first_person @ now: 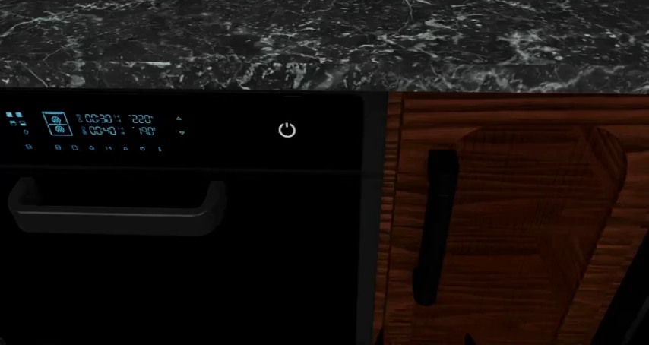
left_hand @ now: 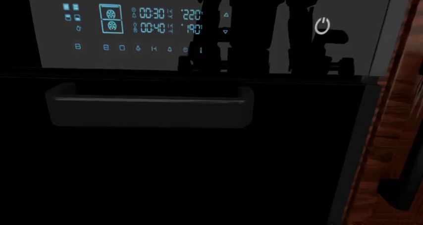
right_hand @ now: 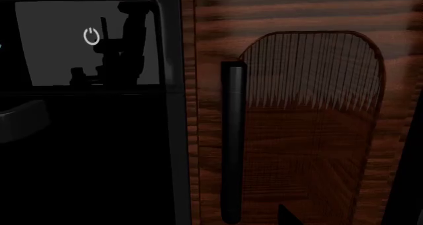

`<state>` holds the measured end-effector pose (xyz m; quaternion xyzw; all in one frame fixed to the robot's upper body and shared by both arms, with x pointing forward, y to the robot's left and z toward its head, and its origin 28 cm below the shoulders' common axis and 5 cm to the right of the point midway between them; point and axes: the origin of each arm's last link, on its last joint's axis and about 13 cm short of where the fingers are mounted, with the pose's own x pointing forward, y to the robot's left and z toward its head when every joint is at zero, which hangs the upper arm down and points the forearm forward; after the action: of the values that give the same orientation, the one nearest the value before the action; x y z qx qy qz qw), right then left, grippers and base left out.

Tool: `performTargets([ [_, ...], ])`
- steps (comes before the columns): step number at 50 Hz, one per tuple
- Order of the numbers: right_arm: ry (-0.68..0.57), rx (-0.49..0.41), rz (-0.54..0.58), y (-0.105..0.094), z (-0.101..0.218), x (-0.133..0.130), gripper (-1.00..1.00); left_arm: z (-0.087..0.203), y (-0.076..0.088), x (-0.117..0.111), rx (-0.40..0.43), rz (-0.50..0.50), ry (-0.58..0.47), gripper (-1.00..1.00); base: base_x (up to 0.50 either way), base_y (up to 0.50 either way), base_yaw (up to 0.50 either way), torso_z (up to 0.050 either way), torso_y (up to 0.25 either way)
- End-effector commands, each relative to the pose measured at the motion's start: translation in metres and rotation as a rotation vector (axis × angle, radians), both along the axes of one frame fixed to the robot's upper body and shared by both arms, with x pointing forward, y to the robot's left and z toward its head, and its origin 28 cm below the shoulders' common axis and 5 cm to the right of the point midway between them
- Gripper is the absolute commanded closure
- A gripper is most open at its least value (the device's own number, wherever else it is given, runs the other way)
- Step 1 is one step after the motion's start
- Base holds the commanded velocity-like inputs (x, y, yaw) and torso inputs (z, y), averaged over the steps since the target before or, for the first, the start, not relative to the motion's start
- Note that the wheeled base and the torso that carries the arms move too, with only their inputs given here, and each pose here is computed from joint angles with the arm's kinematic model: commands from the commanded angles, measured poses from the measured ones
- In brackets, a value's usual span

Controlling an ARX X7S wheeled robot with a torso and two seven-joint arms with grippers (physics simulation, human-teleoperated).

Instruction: Open the dishwasher door

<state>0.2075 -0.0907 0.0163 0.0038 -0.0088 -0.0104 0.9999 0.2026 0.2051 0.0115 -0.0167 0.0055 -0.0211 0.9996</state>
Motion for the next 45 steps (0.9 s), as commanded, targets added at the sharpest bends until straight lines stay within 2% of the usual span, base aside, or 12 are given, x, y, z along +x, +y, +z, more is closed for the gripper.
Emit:
performTargets([
  [1,-0.002,0.003,-0.002,-0.001,-0.001,0.000,-1.00,0.000,0.000,0.001,0.003,0.002,0.002,-1.00,0.00,0.00,0.00,0.000,0.000],
  [4,-0.003,0.004,-0.002,0.000,-0.001,0.000,-1.00,0.000,0.001,0.002,0.022,0.002,0.002,-1.00,0.00,0.00,0.00,0.000,0.000],
  [9,-0.004,0.008,-0.003,0.000,-0.002,-0.001,-1.00,0.003,0.006,0.004,0.126,0.008,0.001,-1.00,0.00,0.00,0.00,0.000,0.000],
  [11,-0.004,0.011,-0.005,-0.001,-0.003,-0.001,-1.00,0.005,0.010,0.007,0.205,0.009,0.000,-1.00,0.00,0.00,0.00,0.000,0.000],
  [16,-0.008,0.013,-0.007,-0.002,-0.001,-0.001,-1.00,0.010,0.014,0.010,0.301,0.002,-0.010,-1.00,0.00,0.00,0.00,0.000,0.000],
  [17,-0.008,0.014,-0.007,-0.002,-0.001,-0.001,-1.00,0.011,0.015,0.011,0.356,-0.002,-0.022,-1.00,0.00,0.00,0.00,0.000,0.000],
  [20,-0.010,0.014,-0.006,-0.002,0.000,-0.001,-1.00,0.016,0.017,0.013,0.412,-0.008,-0.039,-1.00,0.00,0.00,0.00,0.000,0.000],
  [28,-0.010,0.017,-0.007,-0.003,-0.001,-0.002,-1.00,0.030,0.025,0.023,0.643,-0.033,-0.102,-1.00,0.00,0.00,0.00,0.000,0.000],
  [34,-0.012,0.022,-0.012,-0.004,-0.001,-0.004,-1.00,0.040,0.029,0.026,0.769,-0.045,-0.137,-1.00,0.00,0.00,0.00,0.000,0.000],
  [35,-0.013,0.022,-0.013,-0.004,-0.001,-0.004,-1.00,0.040,0.030,0.026,0.768,-0.047,-0.135,-1.00,0.00,0.00,0.00,0.000,0.000],
  [42,-0.016,0.024,-0.017,-0.005,0.000,-0.004,-1.00,0.047,0.036,0.030,0.958,-0.072,-0.155,-1.00,0.00,0.00,0.00,0.000,0.000],
  [45,-0.028,0.027,-0.025,-0.007,0.004,-0.004,-1.00,0.052,0.037,0.032,0.976,-0.076,-0.160,-1.00,0.00,0.00,0.00,0.000,0.000],
])
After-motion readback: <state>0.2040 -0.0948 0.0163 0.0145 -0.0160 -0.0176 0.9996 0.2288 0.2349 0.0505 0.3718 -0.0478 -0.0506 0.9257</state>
